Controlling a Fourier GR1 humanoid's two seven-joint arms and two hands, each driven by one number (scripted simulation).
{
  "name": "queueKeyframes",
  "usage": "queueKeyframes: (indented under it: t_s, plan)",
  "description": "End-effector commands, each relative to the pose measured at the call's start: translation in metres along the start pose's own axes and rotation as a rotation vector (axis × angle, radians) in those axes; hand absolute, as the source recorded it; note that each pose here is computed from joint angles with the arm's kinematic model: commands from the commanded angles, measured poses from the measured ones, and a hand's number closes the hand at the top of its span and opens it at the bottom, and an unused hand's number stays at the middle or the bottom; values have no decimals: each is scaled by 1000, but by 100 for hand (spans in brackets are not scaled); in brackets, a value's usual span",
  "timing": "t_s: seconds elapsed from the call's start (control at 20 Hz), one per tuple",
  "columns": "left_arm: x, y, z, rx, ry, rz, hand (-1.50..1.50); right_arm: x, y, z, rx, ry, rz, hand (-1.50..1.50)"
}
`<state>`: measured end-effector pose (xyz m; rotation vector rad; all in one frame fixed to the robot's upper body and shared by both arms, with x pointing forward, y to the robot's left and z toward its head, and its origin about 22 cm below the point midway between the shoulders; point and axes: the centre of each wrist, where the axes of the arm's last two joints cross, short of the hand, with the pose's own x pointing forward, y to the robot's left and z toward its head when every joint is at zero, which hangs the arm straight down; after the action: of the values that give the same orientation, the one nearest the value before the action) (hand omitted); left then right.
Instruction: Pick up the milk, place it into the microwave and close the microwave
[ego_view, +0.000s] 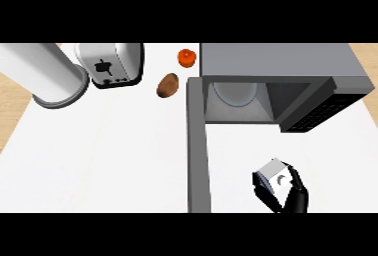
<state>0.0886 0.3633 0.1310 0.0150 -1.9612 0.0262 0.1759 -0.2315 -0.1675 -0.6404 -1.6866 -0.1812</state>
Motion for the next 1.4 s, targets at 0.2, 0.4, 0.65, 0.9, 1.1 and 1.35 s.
queueKeyframes:
  t_s: [0.2, 0.4, 0.65, 0.9, 1.1, 1.35]
  plan:
    - [-8, 8, -5, 13, 4, -10, -150, 9, 19, -12, 4, -134, -25, 150]
    - [-1, 6, 5, 2, -11, -3, -150, 16, 22, -36, 162, -176, -99, 150]
    - [-6, 19, -9, -5, 7, 14, -150, 32, -6, -103, 461, -259, -171, 150]
    - [5, -2, 5, 2, 1, 15, -150, 35, 11, -97, 555, -250, -324, 150]
    - [5, 19, 10, 25, 11, 1, -150, 74, 22, -101, 554, -309, -295, 150]
    - [-8, 22, 8, 15, 17, -18, -150, 113, 39, -122, 528, -292, -254, 150]
